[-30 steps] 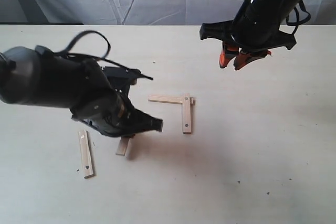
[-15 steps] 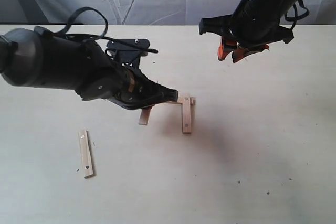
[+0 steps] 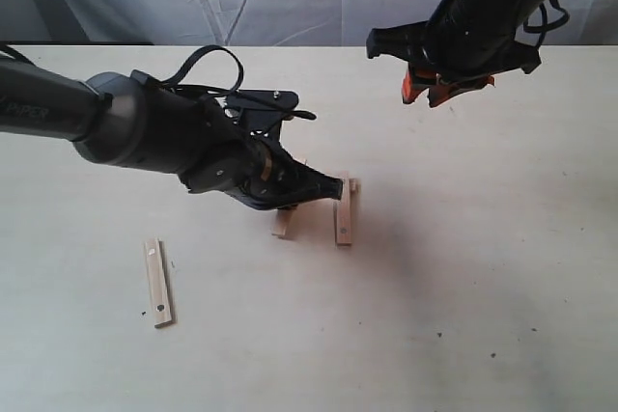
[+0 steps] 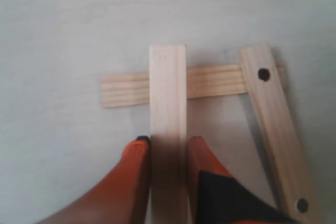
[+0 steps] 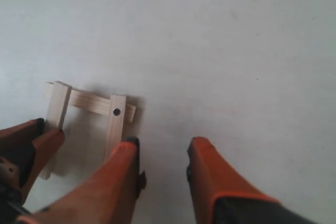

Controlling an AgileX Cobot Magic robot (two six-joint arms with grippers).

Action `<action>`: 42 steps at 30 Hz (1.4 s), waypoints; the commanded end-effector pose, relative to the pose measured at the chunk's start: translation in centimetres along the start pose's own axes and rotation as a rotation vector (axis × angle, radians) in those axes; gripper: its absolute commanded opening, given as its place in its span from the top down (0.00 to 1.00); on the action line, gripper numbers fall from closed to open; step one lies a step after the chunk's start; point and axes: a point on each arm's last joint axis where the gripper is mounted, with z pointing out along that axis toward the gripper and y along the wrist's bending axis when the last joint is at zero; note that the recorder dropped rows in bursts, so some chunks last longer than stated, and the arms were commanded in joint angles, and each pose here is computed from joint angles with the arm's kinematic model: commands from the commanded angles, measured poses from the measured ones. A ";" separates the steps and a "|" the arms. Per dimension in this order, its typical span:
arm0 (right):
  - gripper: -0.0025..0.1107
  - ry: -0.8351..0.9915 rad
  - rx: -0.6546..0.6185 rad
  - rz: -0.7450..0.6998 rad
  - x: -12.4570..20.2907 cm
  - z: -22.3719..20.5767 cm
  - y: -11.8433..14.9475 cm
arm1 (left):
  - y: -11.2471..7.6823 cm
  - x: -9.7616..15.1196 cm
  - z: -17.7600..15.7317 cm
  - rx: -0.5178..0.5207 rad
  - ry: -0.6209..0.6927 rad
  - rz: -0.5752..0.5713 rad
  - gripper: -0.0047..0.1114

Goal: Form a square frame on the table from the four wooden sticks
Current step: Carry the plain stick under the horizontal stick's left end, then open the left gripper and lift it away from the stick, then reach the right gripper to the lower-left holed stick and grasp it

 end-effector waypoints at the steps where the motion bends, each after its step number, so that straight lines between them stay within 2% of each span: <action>1: 0.69 -0.027 0.006 -0.011 -0.2 -0.5 -0.1 | 0.7 0.3 0.1 -0.069 0.046 0.035 0.96; 14: 0.69 -0.001 0.014 -0.007 0.2 0.5 -0.3 | 0.5 0.2 0.1 -0.048 0.038 0.004 0.95; 17: 0.69 -0.005 0.010 -0.005 0.2 0.5 -0.3 | 0.5 0.2 0.1 -0.045 0.041 -0.015 0.89; 24: 0.69 -0.007 0.004 0.000 0.1 0.5 -0.2 | 0.5 0.3 0.1 -0.049 0.049 -0.027 0.64; 29: 0.69 -0.014 -0.001 0.002 0.2 0.1 -0.2 | 1.0 -0.2 -1.6 -0.101 0.063 -0.013 0.60; 32: 0.69 -0.010 -0.029 0.021 0.3 -0.8 0.1 | 2.7 -1.4 -4.0 -0.191 0.057 0.013 0.60; 37: 0.69 0.038 -0.080 0.000 1.5 -1.2 2.4 | 8.4 -3.8 -9.0 -0.372 0.055 -0.003 0.62; 39: 0.69 0.056 -0.095 -0.048 2.2 -1.0 4.1 | 10.3 -4.4 -11.3 -0.409 0.065 0.013 0.67; 42: 0.69 0.084 -0.123 -0.126 3.8 0.1 7.4 | 12.9 -4.7 -14.4 -0.456 0.085 0.004 0.81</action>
